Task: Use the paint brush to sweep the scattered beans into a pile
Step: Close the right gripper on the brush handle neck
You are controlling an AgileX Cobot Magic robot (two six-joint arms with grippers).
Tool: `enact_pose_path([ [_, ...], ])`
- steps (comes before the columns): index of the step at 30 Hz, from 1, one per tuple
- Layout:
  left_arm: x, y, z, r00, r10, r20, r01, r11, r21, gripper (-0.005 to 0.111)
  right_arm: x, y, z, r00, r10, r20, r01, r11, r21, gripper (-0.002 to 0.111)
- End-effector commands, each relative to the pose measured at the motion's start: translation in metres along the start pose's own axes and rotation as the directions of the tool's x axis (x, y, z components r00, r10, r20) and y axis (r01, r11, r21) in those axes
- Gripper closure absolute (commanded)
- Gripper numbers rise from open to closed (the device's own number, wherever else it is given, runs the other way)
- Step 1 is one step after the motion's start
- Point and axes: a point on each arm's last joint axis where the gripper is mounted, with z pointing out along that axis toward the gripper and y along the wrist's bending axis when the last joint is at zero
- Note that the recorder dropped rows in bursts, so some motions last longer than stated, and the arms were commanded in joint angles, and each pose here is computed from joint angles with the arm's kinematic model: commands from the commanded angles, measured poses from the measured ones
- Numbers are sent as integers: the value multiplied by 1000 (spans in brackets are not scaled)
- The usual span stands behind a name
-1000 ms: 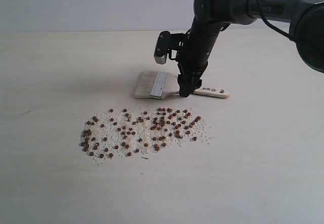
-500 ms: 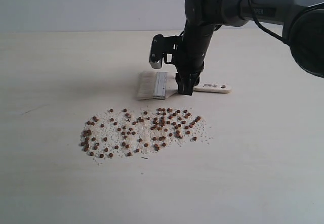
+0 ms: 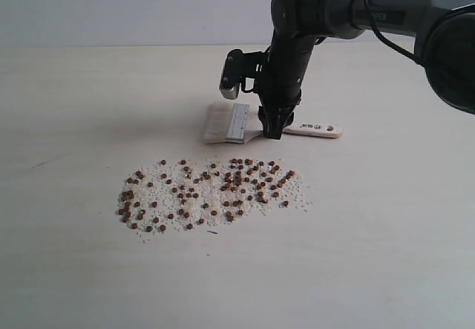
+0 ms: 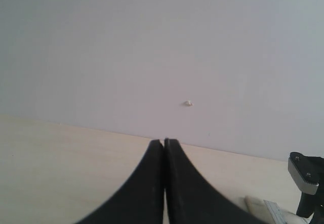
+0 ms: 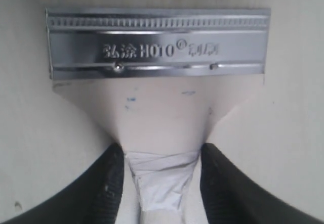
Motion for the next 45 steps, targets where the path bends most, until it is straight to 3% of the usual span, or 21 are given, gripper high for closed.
enact_pose_path([
  [1,1,0,0,1000,-1,-1,1,1000,1,107,0,0,1,1000,7,-7,-7,1000,6,53],
  [4,1,0,0,1000,-1,-1,1,1000,1,107,0,0,1,1000,7,-7,-7,1000,6,49],
  [36,1,0,0,1000,-1,-1,1,1000,1,107,2,-5,1,1000,-7,-27,9,999,47,50],
  [39,1,0,0,1000,-1,-1,1,1000,1,107,3,-5,1,999,-9,-31,11,999,48,54],
  [45,1,0,0,1000,-1,-1,1,1000,1,107,4,-6,1,998,-26,-49,28,998,58,87],
])
